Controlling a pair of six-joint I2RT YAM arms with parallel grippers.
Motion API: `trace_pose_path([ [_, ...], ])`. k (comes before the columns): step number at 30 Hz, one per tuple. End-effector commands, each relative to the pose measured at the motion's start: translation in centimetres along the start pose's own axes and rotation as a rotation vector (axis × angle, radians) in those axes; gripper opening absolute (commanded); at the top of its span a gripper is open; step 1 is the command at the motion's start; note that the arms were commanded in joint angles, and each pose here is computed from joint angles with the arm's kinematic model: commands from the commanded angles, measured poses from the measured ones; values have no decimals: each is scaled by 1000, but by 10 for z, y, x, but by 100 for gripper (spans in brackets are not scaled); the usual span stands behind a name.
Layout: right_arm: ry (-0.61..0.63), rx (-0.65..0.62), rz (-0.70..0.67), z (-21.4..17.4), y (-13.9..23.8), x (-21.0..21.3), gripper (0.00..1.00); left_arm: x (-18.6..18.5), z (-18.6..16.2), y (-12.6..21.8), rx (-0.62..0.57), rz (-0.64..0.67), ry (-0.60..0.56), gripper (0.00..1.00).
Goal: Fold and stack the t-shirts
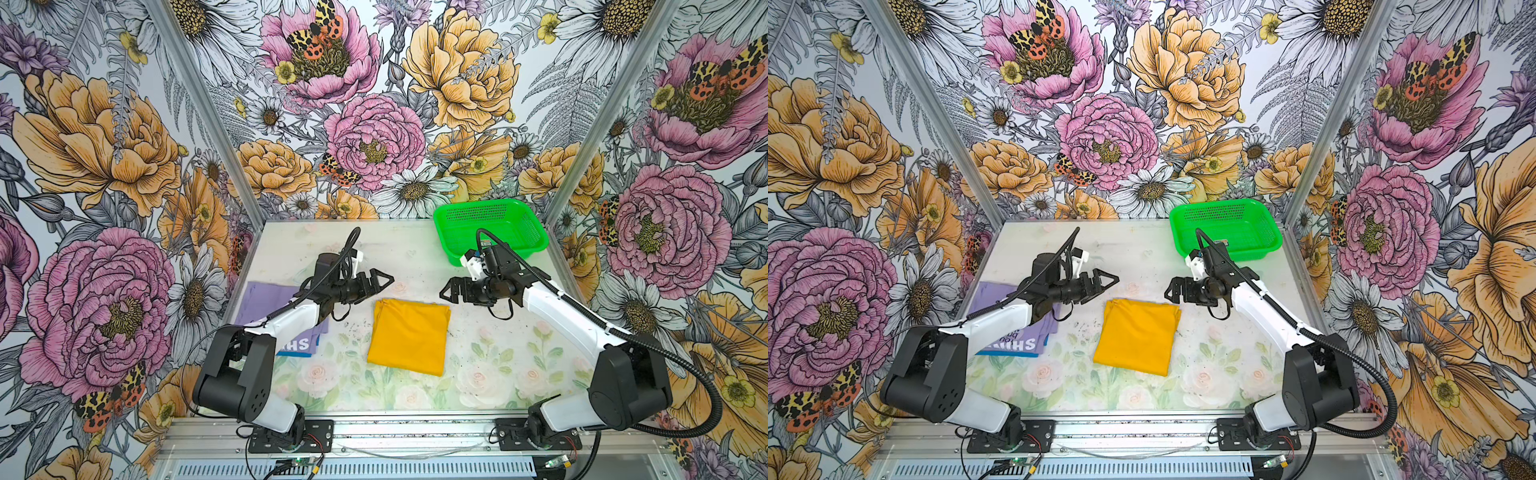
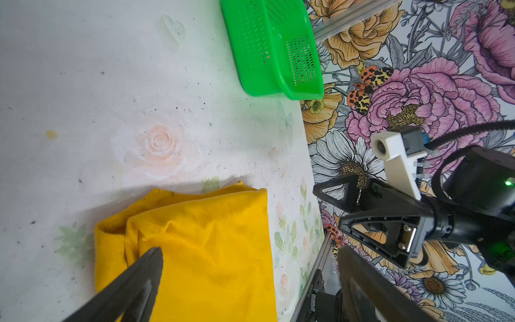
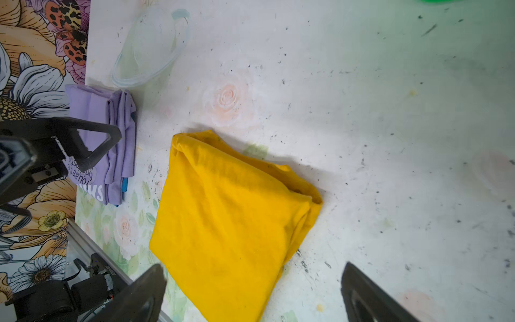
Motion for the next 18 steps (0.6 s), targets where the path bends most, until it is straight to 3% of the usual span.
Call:
trace_pose_path([
  [1,-50,-37,-10,4,-10,-9,99,-3,-14,7,0,-23,-13,99],
  [4,-33,-35,103,6,-17,10,99,-8,-29,7,12,-32,-25,99],
  [10,41,14,147,-2,-45,39,99,-17,-63,-8,64,-51,-36,99],
  [18,-10,26,198,-13,-87,34,100,6,-125,-22,96,-9,49,98],
])
Point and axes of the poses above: each gripper's point midway between its finger pads, its own y axis back along the fingers, its own x axis along the line the jaws close on, z = x × y, the point moved 3 cm from there along y, back along the fingers, and after that the axes turned 6 degrees about -y, right-handed, at the moved point
